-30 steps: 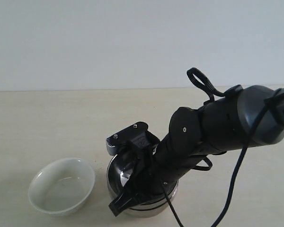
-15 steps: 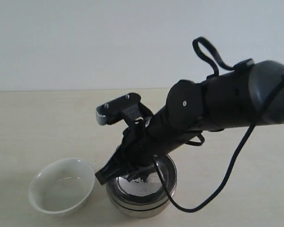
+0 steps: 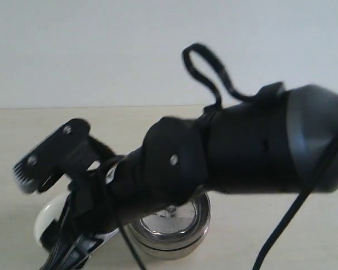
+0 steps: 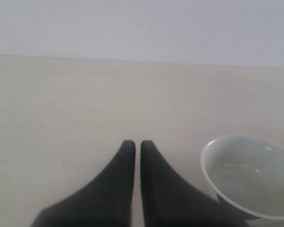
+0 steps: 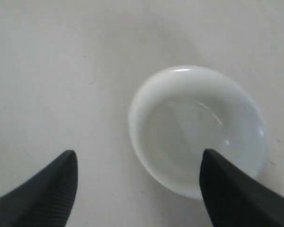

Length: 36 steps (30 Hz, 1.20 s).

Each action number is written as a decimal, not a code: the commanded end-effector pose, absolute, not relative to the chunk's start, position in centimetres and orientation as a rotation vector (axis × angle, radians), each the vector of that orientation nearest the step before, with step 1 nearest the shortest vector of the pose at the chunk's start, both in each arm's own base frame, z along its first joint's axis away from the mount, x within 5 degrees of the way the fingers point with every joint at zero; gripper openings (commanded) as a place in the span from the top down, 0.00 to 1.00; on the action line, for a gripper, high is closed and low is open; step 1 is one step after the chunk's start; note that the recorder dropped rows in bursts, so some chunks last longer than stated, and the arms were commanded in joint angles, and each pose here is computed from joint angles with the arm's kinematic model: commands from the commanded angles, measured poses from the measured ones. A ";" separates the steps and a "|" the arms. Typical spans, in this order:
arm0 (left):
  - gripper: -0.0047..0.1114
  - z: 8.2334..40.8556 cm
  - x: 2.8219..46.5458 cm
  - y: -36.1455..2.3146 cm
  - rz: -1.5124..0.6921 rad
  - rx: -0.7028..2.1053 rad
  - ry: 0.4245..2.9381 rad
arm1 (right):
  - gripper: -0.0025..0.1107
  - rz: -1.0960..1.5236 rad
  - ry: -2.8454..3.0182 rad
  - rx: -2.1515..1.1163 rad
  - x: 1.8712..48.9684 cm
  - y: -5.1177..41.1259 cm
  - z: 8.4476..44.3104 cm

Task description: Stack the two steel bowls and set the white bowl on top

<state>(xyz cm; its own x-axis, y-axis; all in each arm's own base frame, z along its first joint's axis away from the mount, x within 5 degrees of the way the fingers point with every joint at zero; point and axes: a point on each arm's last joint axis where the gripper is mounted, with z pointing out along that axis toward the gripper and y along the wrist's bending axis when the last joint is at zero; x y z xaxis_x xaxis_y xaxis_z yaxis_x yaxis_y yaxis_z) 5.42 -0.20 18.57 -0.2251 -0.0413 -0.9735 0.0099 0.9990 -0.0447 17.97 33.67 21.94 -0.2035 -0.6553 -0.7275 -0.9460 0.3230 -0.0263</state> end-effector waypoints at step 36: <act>0.93 18.6 5.4 -0.2 -0.054 -0.023 1.789 | 0.96 0.478 1.976 -1.525 20.8 39.5 12.9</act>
